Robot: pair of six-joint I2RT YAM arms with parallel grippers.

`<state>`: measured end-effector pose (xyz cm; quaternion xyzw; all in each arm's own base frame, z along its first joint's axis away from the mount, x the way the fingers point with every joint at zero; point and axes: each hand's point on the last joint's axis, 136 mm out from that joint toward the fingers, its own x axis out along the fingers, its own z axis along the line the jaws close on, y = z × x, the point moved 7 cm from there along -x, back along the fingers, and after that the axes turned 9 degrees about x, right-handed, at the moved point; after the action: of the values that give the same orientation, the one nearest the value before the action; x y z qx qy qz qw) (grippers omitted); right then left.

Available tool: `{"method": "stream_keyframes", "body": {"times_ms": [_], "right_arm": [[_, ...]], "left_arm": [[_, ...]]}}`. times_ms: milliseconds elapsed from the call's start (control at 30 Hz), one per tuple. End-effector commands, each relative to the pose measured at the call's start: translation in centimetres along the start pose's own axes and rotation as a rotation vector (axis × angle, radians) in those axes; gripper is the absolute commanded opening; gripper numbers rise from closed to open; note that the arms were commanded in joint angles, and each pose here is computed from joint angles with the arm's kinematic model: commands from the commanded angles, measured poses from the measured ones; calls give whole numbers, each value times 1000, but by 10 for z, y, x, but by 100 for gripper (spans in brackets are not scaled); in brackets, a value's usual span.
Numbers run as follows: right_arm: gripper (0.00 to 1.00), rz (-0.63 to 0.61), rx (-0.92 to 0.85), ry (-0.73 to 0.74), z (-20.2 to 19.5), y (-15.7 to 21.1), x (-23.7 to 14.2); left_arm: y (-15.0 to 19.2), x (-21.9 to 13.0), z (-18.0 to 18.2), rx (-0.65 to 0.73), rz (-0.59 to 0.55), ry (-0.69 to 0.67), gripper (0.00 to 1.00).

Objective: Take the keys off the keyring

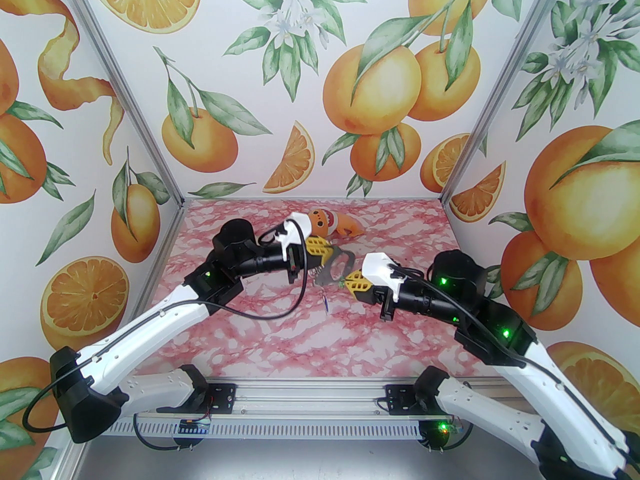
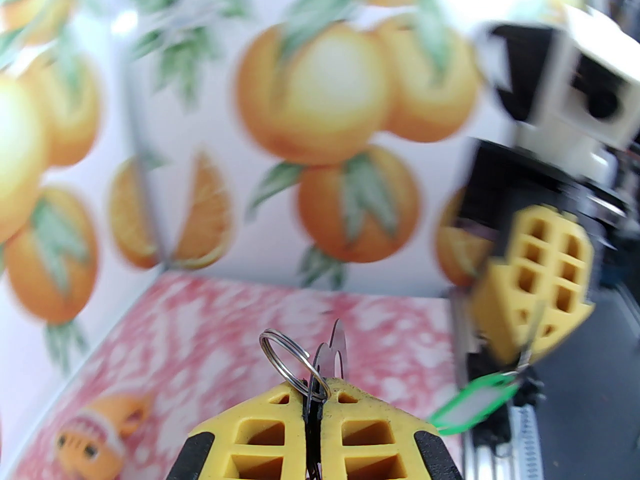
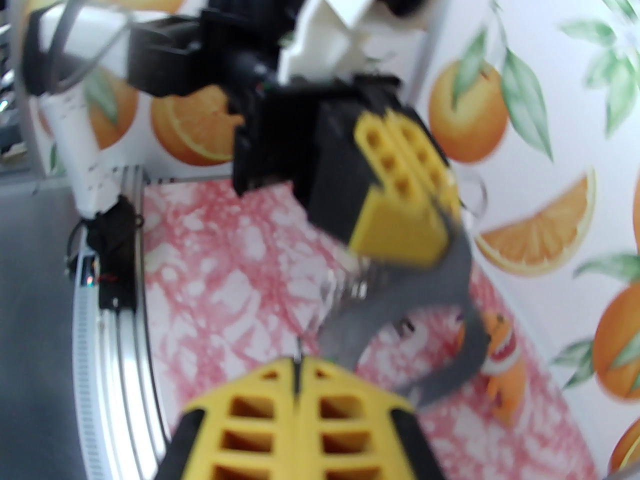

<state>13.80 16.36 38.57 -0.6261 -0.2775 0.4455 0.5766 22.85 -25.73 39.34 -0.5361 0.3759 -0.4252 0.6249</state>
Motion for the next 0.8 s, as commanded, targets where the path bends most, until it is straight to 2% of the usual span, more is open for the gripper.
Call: {"method": "stream_keyframes", "body": {"times_ms": [0,100,200,267,533,667,767], "right_arm": [[0,-22,331,236,-37,30,10],[0,52,559,375,-64,84,22],[0,146,638,464,-79,128,39],[0,161,680,531,-89,152,49],[0,198,772,558,-106,227,84],[27,212,723,477,-103,226,92],[39,189,651,340,-94,208,96]], "left_arm": [[7,-18,30,-127,2,-263,0],[14,-26,44,-216,-6,-393,0],[19,-28,50,-298,-43,-454,0],[22,-27,53,-355,-66,-477,0],[22,-29,54,-490,-189,-481,0],[22,-27,53,-519,-201,-474,0],[18,-28,53,-529,-208,-465,0]]}}
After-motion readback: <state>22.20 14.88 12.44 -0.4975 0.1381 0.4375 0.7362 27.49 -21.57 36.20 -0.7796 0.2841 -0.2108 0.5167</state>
